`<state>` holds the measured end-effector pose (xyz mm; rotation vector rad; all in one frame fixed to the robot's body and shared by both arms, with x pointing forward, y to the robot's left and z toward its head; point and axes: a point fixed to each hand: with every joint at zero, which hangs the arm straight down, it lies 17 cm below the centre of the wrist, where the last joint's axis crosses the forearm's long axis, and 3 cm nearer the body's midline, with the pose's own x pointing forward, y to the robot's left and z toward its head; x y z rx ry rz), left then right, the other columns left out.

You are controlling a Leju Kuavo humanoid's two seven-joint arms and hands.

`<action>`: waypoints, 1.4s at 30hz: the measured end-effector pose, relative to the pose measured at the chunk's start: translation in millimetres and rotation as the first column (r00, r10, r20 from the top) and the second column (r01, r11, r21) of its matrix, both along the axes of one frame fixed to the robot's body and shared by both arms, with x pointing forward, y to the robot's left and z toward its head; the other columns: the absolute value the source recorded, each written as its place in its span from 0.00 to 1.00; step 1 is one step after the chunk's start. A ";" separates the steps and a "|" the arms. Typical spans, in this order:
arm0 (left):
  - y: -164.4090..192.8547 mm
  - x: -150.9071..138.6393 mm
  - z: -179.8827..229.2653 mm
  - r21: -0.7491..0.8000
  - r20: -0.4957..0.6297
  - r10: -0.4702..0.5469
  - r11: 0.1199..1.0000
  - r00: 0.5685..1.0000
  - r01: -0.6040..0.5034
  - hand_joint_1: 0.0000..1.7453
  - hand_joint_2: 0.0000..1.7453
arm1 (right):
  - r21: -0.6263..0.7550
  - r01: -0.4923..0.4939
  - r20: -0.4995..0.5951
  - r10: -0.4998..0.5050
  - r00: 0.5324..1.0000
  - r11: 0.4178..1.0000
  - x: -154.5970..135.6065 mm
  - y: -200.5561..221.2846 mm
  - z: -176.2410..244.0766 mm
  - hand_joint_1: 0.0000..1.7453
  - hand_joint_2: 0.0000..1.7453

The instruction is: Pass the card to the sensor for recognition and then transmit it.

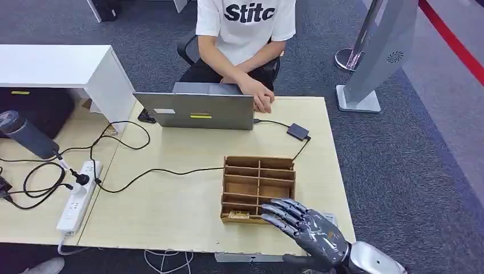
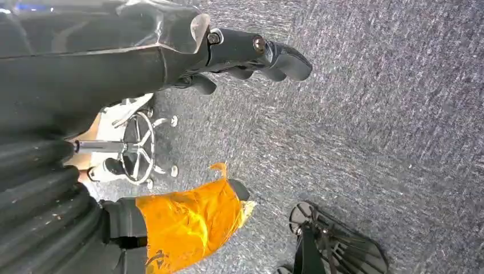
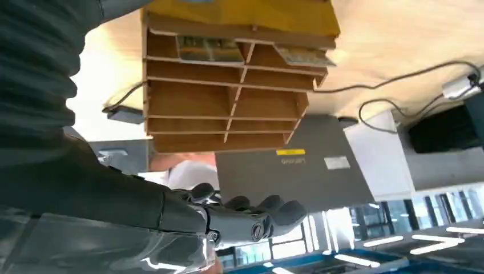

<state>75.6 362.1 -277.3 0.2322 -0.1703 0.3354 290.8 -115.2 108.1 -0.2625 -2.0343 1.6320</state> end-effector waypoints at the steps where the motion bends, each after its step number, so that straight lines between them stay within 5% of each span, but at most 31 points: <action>1: -0.2 0.0 0.0 0.000 0.000 -0.003 1.000 1.000 0.003 0.00 1.00 | -0.007 0.000 -0.003 0.000 1.000 1.000 -0.2 3.7 -3.7 0.00 1.00; 12: -0.9 3.4 0.4 -0.002 0.003 -0.016 1.000 1.000 0.016 0.00 1.00 | -0.034 -0.012 0.003 0.013 1.000 0.999 1.4 38.1 -24.0 0.00 1.00; 23: -0.3 4.7 0.6 0.001 0.004 -0.016 1.000 1.000 0.016 0.00 1.00 | -0.127 0.150 0.127 -0.134 0.983 0.980 25.4 33.6 -36.7 0.00 1.00; 36: -0.4 4.8 0.6 0.002 0.003 -0.023 1.000 1.000 0.023 0.00 1.00 | -0.165 0.164 0.146 -0.140 0.979 0.973 25.5 43.4 -48.0 0.00 1.00; 42: 0.1 4.8 0.6 0.005 0.003 -0.014 1.000 1.000 0.014 0.00 1.00 | -0.157 0.234 0.106 -0.219 0.970 0.959 28.0 48.0 -57.0 0.00 1.00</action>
